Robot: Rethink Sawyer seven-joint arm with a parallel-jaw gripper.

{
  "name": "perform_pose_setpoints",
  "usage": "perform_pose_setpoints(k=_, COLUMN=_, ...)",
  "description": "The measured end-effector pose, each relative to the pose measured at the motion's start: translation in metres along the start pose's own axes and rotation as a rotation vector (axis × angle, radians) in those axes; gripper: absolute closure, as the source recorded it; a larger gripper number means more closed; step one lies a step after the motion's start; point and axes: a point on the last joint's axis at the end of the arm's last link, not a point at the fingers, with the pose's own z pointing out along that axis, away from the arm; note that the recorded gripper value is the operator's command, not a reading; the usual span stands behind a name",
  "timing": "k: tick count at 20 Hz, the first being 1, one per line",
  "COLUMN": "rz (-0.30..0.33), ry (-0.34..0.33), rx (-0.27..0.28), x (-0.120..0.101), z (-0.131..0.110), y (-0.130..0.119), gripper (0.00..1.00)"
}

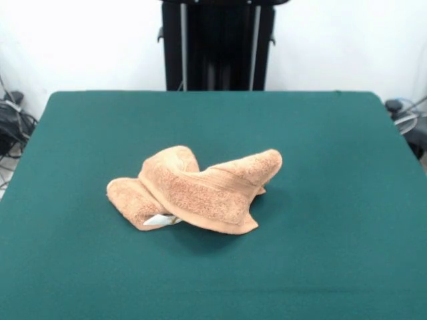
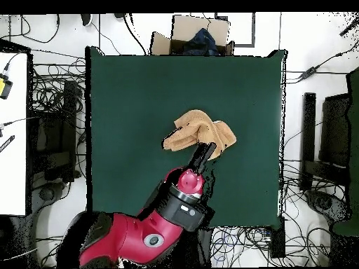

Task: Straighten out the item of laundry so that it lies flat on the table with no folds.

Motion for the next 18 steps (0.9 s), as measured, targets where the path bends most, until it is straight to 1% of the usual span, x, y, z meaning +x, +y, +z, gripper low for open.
perform_pose_setpoints(k=2, rz=0.017, ry=0.015, rx=0.004, x=0.003, z=-0.001, y=-0.006, gripper=0.0)
perform_pose_setpoints(k=5, rz=0.044, ry=0.038, rx=-0.007, x=0.005, z=-0.005, y=-0.012, gripper=0.0)
perform_pose_setpoints(k=8, rz=0.116, ry=0.084, rx=-0.069, x=0.008, z=-0.012, y=-0.019, gripper=0.0)
perform_pose_setpoints(k=9, rz=0.184, ry=0.139, rx=-0.158, x=0.01, z=-0.019, y=-0.023, gripper=0.0)
perform_pose_setpoints(k=10, rz=0.222, ry=0.171, rx=-0.212, x=0.012, z=-0.022, y=-0.025, gripper=0.0)
perform_pose_setpoints(k=12, rz=0.334, ry=0.264, rx=-0.383, x=0.014, z=-0.031, y=-0.03, gripper=0.0)
perform_pose_setpoints(k=13, rz=0.412, ry=0.314, rx=-0.507, x=0.01, z=-0.036, y=-0.038, gripper=0.0)
perform_pose_setpoints(k=15, rz=0.465, ry=0.339, rx=-0.603, x=0.005, z=-0.039, y=-0.049, gripper=0.0)
perform_pose_setpoints(k=16, rz=0.514, ry=0.343, rx=-0.735, x=-0.007, z=-0.041, y=-0.076, gripper=0.0)
perform_pose_setpoints(k=17, rz=0.52, ry=0.33, rx=-0.79, x=-0.013, z=-0.041, y=-0.092, gripper=0.0)
perform_pose_setpoints(k=18, rz=0.521, ry=0.317, rx=-0.819, x=-0.017, z=-0.041, y=-0.102, gripper=0.0)
